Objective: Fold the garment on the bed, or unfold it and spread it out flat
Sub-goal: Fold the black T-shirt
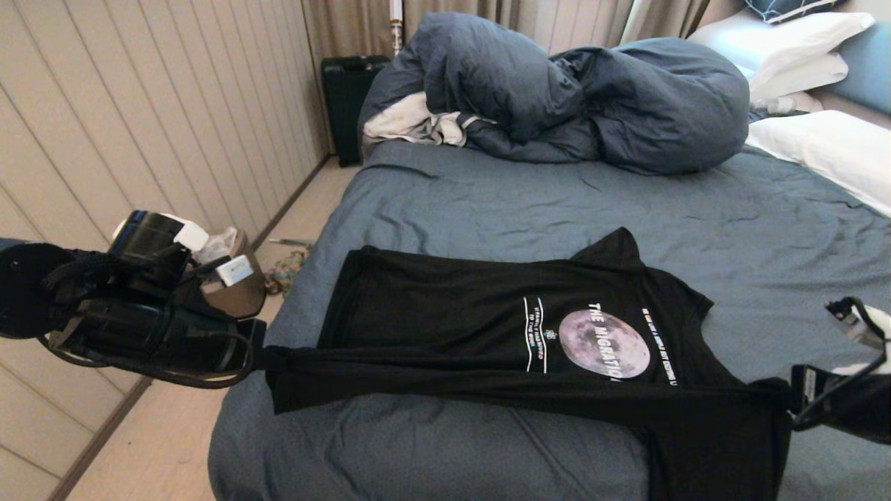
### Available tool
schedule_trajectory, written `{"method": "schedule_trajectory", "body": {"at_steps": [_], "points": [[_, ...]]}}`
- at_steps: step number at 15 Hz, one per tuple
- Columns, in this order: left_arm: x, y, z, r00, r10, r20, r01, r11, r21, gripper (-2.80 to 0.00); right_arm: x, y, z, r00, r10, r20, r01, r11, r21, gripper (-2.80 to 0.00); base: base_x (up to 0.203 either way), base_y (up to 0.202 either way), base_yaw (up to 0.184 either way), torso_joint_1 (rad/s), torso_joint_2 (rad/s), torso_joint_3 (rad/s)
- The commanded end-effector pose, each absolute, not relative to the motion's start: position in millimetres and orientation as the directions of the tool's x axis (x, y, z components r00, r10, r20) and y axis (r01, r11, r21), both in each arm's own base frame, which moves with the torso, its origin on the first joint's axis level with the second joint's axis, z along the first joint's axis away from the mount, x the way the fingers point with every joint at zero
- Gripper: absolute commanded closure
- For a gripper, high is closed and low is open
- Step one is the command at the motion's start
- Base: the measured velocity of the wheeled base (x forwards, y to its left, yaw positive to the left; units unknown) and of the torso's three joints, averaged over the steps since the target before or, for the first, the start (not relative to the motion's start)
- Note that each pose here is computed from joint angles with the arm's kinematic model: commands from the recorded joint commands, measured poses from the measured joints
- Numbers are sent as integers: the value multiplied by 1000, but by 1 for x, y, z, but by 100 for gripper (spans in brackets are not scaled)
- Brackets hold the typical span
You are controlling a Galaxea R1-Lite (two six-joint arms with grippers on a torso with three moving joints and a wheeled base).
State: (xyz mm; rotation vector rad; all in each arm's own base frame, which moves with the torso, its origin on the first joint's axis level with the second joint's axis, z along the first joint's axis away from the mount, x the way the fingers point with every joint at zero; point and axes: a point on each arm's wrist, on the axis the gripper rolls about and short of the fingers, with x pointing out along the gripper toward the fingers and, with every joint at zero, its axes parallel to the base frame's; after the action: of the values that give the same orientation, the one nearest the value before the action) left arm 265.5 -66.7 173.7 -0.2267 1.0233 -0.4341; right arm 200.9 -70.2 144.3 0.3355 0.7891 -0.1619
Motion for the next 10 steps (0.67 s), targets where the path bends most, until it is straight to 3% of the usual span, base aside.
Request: {"method": "schedule_trajectory", "body": {"at_steps": [1,6,10], "points": [[278,-69,182,439,-451,-777,240,892,-383,0,222,-76,142,682,-5,-731,267,933,242,0,0,0,0,0,0,0],[245,-62,178,368,-434,-822,243,898,-366,0,205,-60,150,661,30,-750,254,931,261,0,0,0,0,0,0,0],[209,-55,169,240,-405,-882,295,896,-332,0,161,-50,155,529,52,-847,257,942,218,0,0,0,0,0,0,0]]}}
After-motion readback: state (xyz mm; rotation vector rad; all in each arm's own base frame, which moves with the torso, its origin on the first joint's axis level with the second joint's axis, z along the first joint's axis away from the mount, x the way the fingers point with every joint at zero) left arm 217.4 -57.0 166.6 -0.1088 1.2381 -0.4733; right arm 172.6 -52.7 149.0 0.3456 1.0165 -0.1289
